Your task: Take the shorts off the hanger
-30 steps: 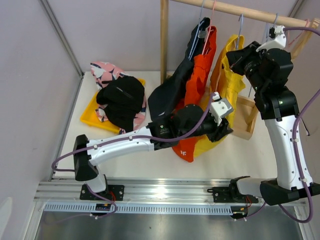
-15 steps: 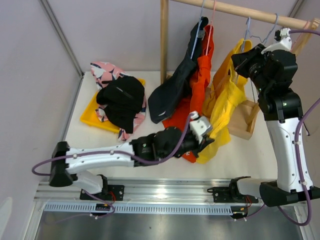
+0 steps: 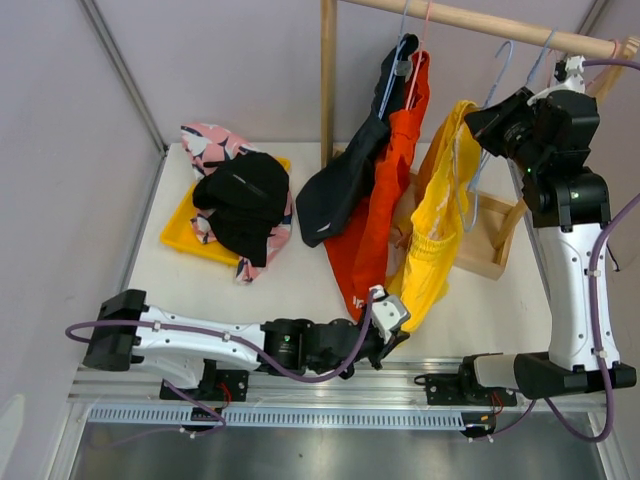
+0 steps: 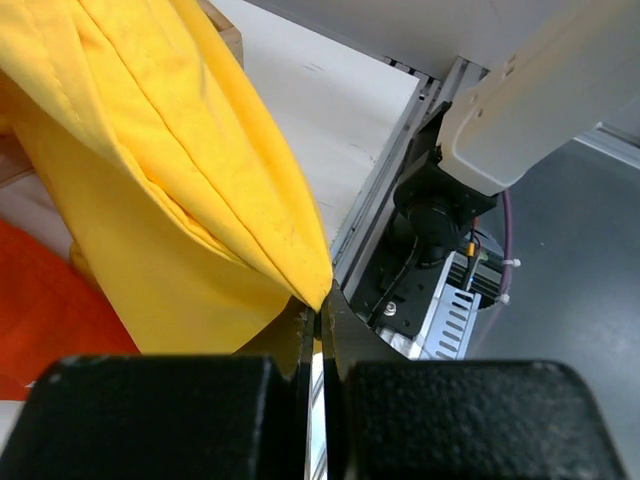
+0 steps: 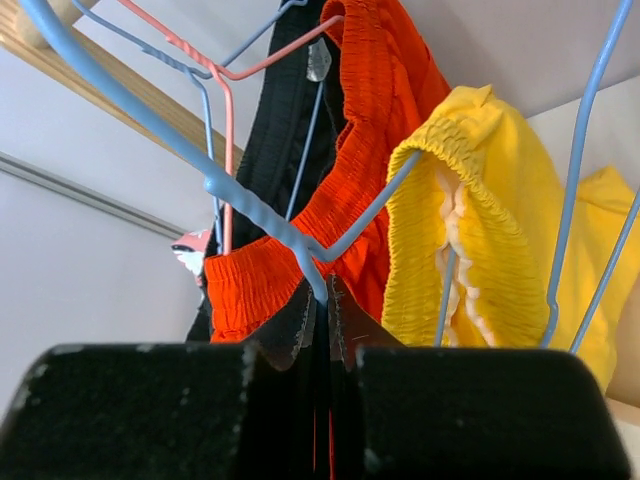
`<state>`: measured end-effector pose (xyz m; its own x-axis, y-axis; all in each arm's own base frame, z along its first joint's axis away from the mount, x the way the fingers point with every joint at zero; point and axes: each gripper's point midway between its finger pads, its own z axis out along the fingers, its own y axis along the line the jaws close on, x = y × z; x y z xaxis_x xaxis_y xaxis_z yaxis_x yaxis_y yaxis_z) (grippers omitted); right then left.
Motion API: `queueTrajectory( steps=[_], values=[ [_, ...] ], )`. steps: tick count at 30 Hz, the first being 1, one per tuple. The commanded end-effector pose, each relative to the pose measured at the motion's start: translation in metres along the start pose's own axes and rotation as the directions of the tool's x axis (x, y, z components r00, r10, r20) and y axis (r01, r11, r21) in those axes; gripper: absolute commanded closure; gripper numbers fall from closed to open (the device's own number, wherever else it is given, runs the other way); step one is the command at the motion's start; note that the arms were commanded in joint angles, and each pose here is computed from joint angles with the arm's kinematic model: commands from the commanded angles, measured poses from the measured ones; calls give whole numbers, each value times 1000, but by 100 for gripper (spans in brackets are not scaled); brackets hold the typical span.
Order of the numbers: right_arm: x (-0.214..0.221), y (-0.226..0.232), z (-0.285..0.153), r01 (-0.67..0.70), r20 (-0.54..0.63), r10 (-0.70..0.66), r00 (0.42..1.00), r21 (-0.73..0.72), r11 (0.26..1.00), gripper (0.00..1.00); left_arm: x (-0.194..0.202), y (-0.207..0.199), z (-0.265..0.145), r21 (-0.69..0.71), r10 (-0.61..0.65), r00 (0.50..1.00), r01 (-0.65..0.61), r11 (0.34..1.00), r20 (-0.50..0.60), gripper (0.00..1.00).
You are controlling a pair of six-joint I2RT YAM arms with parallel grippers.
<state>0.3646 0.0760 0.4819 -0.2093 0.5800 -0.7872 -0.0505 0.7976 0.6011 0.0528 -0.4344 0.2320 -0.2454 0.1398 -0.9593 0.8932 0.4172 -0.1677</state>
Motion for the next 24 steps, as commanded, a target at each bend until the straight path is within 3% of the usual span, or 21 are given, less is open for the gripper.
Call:
queueTrajectory(
  steps=[1, 4, 7, 10, 12, 13, 15, 19, 24],
  values=[
    [-48, 38, -31, -10, 164, 34, 986, -142, 990, 100, -34, -13, 7, -2, -43, 997, 43, 999, 68, 100],
    [-26, 38, -54, -66, 91, 82, 992, -172, 983, 100, -49, 19, 28, -108, -30, 998, 36, 993, 54, 100],
    [8, 27, -84, -125, -21, 123, 992, -140, 982, 100, -106, 64, 46, -230, -19, 994, 43, 972, 104, 100],
    [34, 19, -114, -160, -100, 149, 984, -113, 981, 100, -125, 106, 64, -322, 0, 997, 24, 946, 76, 100],
    [47, 14, -124, -174, -140, 159, 977, -101, 980, 100, -169, 116, 66, -325, -7, 990, 52, 944, 139, 100],
    [50, 14, -130, -179, -150, 162, 975, -103, 979, 100, -160, 131, 74, -354, -6, 996, 38, 934, 92, 100],
    [45, 17, -137, -155, -128, 140, 982, -114, 981, 100, -182, 130, 70, -352, 2, 992, 42, 935, 124, 100],
    [18, 19, -118, -92, -58, 87, 995, -90, 992, 100, -177, 106, 51, -293, -38, 989, 79, 953, 144, 100],
    [-20, 27, -64, -52, 17, 54, 998, -64, 997, 100, -110, 73, 5, -263, -43, 996, 61, 963, 72, 100]
  ],
)
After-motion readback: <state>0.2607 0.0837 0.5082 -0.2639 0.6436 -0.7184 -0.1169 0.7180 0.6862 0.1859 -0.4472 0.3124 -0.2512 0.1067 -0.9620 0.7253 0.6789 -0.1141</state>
